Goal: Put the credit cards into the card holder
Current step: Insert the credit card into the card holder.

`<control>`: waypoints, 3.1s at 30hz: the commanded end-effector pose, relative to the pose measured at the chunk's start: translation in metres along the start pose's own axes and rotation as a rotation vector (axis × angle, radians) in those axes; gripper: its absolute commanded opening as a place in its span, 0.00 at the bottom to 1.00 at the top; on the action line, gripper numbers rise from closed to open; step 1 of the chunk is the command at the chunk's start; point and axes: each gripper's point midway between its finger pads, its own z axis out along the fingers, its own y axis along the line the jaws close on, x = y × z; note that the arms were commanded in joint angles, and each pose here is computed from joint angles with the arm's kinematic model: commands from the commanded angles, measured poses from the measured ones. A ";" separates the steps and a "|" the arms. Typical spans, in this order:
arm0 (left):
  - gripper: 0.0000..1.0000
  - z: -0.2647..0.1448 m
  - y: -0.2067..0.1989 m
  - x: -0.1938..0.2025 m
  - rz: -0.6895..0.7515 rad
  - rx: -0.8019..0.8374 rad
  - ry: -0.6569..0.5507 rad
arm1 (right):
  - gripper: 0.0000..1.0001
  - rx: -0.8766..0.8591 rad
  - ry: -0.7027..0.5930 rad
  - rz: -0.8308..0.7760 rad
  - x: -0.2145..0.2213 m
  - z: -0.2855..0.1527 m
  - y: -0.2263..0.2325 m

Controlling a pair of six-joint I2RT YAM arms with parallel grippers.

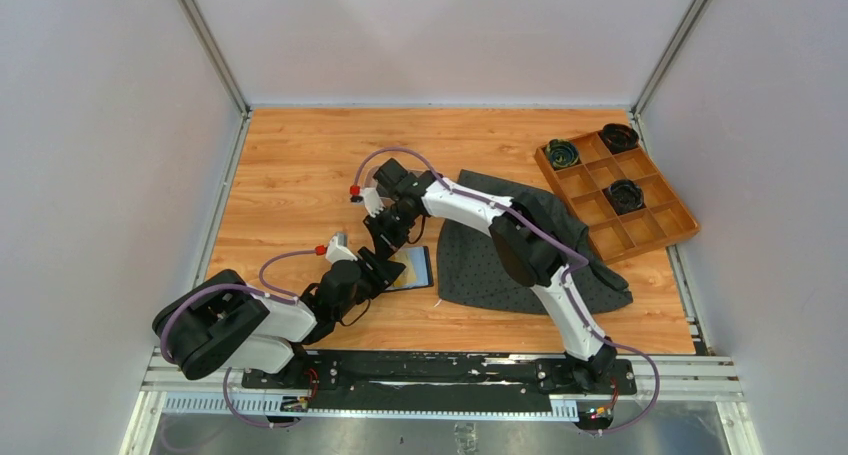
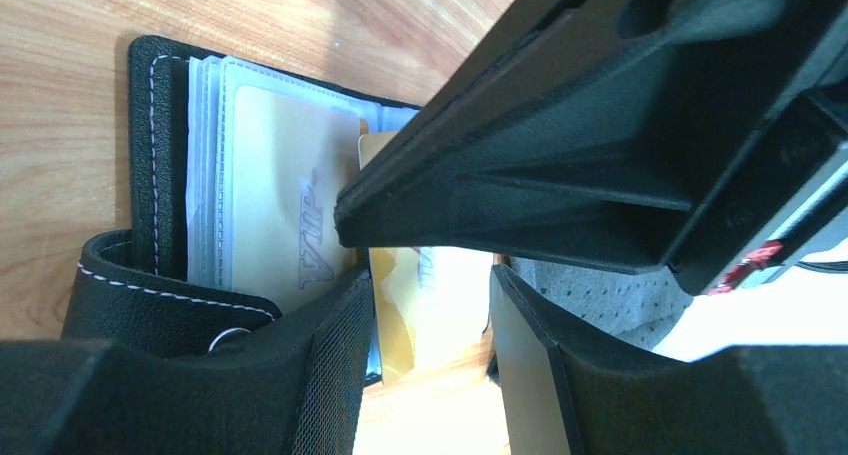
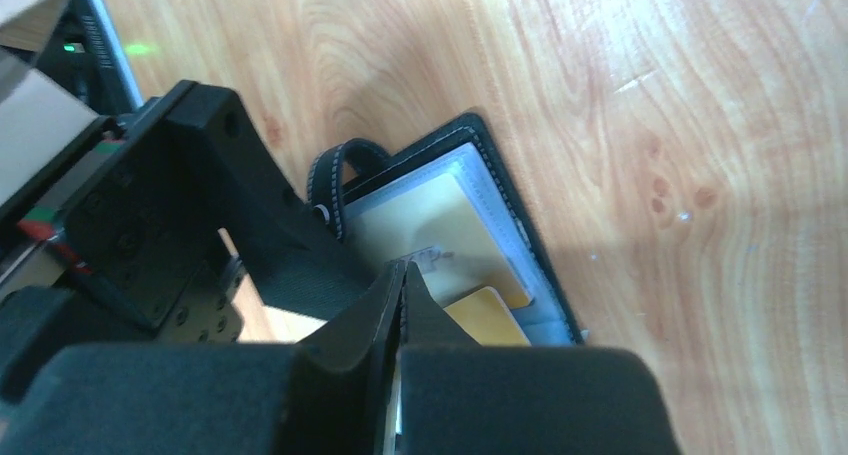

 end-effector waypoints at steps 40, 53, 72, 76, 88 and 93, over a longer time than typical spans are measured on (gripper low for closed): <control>0.50 -0.009 0.038 0.013 0.162 -0.116 0.072 | 0.14 0.044 0.088 -0.215 0.062 -0.084 0.009; 0.34 -0.011 0.016 0.029 0.254 -0.040 0.201 | 0.12 -0.158 0.084 -0.211 0.107 -0.087 0.024; 0.45 -0.012 0.016 0.010 0.203 -0.031 0.154 | 0.08 -0.014 0.243 -0.096 0.146 -0.062 -0.021; 0.45 -0.009 0.019 0.008 0.200 -0.046 0.163 | 0.06 0.089 0.226 -0.097 0.137 -0.057 -0.040; 0.42 -0.001 0.018 -0.006 0.170 -0.067 0.119 | 0.06 0.252 0.202 -0.100 0.094 -0.042 -0.086; 0.44 0.003 0.013 -0.014 0.171 -0.064 0.088 | 0.06 0.268 0.168 -0.118 0.072 -0.039 -0.092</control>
